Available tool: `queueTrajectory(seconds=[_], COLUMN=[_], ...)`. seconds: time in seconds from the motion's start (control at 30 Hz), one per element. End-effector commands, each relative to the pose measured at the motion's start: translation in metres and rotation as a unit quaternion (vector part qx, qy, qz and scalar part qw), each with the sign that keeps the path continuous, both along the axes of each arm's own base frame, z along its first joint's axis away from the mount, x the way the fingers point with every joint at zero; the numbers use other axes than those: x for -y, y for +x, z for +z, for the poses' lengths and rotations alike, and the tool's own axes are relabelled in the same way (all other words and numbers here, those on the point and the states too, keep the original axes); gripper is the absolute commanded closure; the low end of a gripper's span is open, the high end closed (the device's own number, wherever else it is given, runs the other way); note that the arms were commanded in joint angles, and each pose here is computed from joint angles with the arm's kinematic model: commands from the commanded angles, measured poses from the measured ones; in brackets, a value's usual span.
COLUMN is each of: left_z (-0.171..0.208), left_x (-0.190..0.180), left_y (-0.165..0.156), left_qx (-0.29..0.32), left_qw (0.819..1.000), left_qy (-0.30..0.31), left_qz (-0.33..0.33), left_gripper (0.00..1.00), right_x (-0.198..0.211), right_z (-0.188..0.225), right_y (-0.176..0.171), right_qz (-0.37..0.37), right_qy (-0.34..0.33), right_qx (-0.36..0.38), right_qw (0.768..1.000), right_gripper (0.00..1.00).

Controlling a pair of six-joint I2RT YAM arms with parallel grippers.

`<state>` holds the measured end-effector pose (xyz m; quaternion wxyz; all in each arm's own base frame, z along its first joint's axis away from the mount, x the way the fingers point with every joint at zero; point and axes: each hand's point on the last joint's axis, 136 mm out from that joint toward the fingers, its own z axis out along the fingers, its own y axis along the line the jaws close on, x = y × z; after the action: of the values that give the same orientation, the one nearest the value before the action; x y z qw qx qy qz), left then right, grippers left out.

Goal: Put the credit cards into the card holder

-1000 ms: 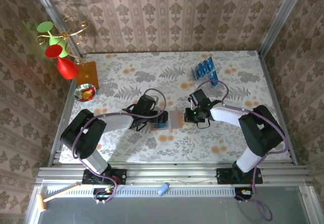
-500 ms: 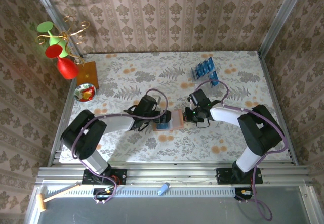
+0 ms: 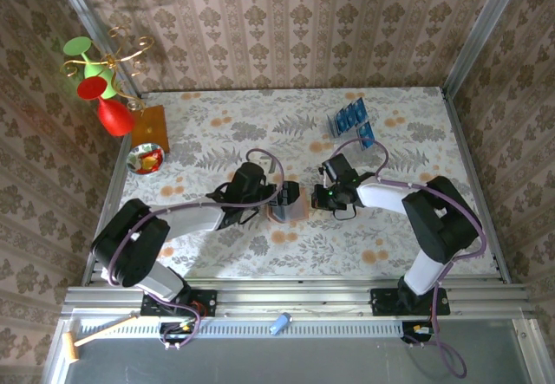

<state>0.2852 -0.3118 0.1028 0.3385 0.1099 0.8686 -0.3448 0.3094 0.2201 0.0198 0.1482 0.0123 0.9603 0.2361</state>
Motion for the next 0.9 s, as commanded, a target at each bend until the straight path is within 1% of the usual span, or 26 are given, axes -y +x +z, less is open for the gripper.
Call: queueTrajectory(seconds=[0.0,0.23,0.4,0.43,0.5,0.57,0.7,0.8,0.87], left_z=[0.012,0.002,-0.016,-0.020,-0.029,-0.036,-0.047,-0.052,-0.053], left_x=[0.019,0.036,0.039,0.039,0.038,0.035,0.032,0.030,0.030], left_y=[-0.003,-0.004,-0.002,-0.003,-0.002,-0.002,-0.002,-0.003,-0.003], left_qx=[0.002,-0.004,-0.019,-0.022,-0.028,-0.033,-0.039,-0.043,-0.043], left_qw=[0.999,0.999,0.999,0.999,0.999,0.999,0.999,0.999,0.999], left_qy=[-0.035,-0.040,-0.035,-0.033,-0.028,-0.023,-0.013,-0.007,-0.005], left_qz=[-0.013,-0.017,-0.005,-0.003,0.002,0.009,0.013,0.016,0.017], left_gripper=[0.00,0.00,0.00,0.00,0.00,0.00,0.00,0.00,0.00], right_x=[-0.009,-0.011,-0.011,-0.010,-0.007,-0.001,0.014,0.026,0.031], right_z=[-0.004,-0.004,0.000,0.001,0.003,0.007,0.022,0.033,0.038], right_y=[-0.001,0.000,-0.001,-0.001,-0.001,-0.002,-0.004,-0.008,-0.014], right_qz=[0.002,-0.001,-0.002,-0.004,-0.008,-0.013,-0.028,-0.037,-0.042], right_qy=[0.011,0.019,0.022,0.023,0.023,0.024,0.025,0.026,0.026], right_qx=[-0.010,-0.012,-0.011,-0.011,-0.011,-0.009,0.004,0.013,0.017], right_qw=[1.000,1.000,1.000,1.000,1.000,1.000,0.999,0.999,0.999], right_gripper=[1.00,1.00,1.00,0.97,0.83,0.72,0.57,0.54,0.56])
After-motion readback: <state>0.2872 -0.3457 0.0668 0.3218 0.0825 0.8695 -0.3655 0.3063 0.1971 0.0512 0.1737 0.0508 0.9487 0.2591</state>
